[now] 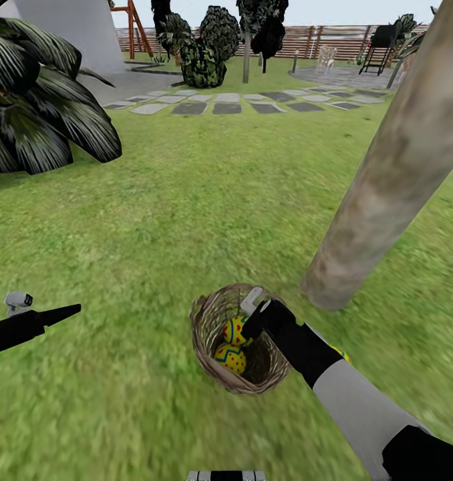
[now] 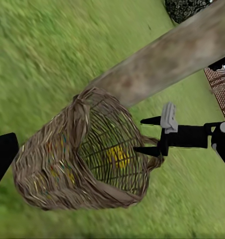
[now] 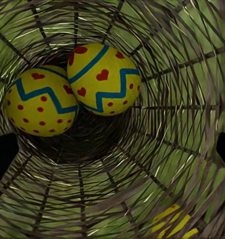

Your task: Take the three Easter eggs out of the wicker basket on the lawn in the garden, then place them on the lawn next to a single tree (choose any tree) so that all three eggs are next to the same tree and none are left in the basket.

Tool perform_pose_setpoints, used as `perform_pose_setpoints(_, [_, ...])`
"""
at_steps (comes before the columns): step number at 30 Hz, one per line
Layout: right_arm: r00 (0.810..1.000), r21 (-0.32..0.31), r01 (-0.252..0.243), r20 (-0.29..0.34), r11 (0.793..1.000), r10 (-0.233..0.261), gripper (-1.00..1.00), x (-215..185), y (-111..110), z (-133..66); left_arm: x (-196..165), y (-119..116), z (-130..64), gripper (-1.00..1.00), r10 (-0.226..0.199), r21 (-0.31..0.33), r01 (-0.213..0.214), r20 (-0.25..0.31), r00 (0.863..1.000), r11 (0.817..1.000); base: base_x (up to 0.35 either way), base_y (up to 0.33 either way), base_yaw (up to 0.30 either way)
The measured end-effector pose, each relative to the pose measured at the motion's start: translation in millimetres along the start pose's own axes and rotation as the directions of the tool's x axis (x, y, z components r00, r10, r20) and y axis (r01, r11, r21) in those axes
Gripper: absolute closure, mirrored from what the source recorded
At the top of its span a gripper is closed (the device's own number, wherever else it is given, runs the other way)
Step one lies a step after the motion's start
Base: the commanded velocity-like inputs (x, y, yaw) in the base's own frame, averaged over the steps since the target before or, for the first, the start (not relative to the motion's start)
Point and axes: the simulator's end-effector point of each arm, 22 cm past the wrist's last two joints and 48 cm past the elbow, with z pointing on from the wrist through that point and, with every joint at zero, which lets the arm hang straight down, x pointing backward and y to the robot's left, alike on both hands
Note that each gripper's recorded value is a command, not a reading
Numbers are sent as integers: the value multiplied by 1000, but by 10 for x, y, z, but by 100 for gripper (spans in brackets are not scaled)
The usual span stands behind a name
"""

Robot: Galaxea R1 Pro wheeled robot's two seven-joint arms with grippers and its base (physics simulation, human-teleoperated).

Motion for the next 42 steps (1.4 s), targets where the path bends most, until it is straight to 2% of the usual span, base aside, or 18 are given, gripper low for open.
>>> perform_pose_setpoints(6, [1000, 26, 2, 9, 1000, -2, -100, 23, -19, 91, 95, 94, 21, -100, -1, 0, 1, 0, 1000, 1000, 0, 0, 0])
perform_pose_setpoints(11, [1000, 123, 3, 24, 992, -6, -100, 5, -178, 141, 172, 170, 40, -100, -1, 0, 1, 0, 1000, 1000, 0, 0, 0])
perform_pose_setpoints(13, [1000, 137, 2, 29, 991, -6, -100, 7, -187, 169, 206, 201, 46, -100, -1, 0, 1, 0, 1000, 1000, 0, 0, 0])
perform_pose_setpoints(21, [996, 134, 18, 82, 991, -29, -100, -96, -55, 287, 336, 325, 73, -100, -1, 0, 1, 0, 1000, 1000, 0, 0, 0])
perform_pose_setpoints(42, [995, 142, 24, 97, 990, -38, -100, 29, 78, 636, 686, 651, 140, -100, 0, 1, 0, 1, 1000, 1000, 0, 0, 0])
